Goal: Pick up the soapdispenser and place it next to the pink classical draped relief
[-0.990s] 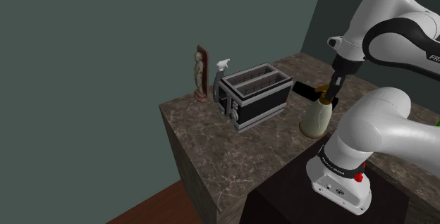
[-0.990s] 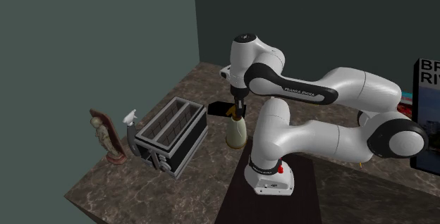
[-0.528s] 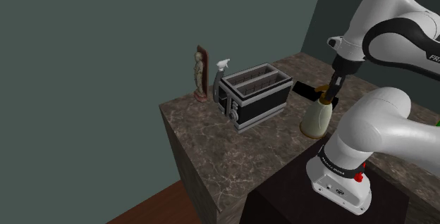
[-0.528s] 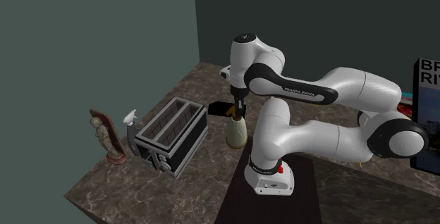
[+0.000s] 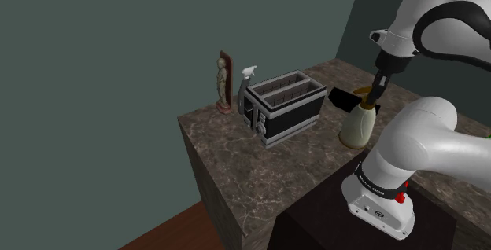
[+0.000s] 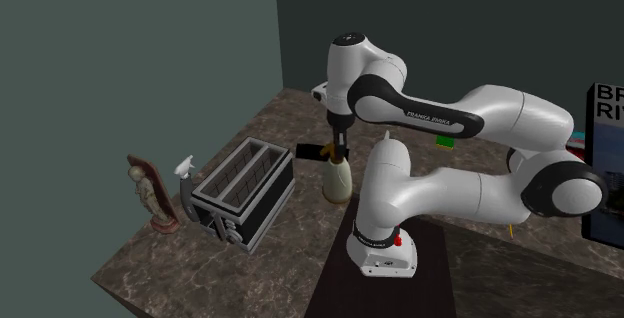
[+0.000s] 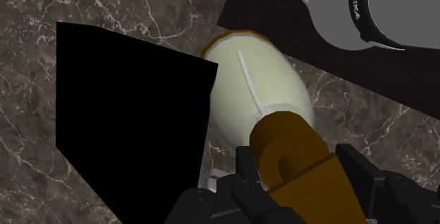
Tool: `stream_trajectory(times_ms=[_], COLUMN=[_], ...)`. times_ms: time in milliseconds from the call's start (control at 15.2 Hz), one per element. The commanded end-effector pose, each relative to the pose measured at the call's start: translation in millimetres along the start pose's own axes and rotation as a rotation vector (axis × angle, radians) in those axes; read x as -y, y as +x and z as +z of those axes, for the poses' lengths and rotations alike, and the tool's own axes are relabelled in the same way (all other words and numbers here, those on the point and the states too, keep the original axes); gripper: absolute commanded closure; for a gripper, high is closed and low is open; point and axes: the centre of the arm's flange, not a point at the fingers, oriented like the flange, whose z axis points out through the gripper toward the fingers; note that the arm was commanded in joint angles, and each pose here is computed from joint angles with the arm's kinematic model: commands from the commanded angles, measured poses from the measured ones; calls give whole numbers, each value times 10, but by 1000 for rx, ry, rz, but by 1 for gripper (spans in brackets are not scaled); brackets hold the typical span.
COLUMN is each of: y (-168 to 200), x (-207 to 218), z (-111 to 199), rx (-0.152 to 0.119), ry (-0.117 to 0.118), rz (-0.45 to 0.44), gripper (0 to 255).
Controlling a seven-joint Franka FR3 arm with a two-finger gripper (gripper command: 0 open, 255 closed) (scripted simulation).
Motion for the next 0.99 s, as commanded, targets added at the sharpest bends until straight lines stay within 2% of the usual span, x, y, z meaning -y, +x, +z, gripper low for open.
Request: stream_trajectory(times_ms=[0,924], y=[-1,2], x=[7,-40], z=[-105,-843], rx=[-1,-1], ry=[-1,-1], rz=[0,0], gripper=[255,255])
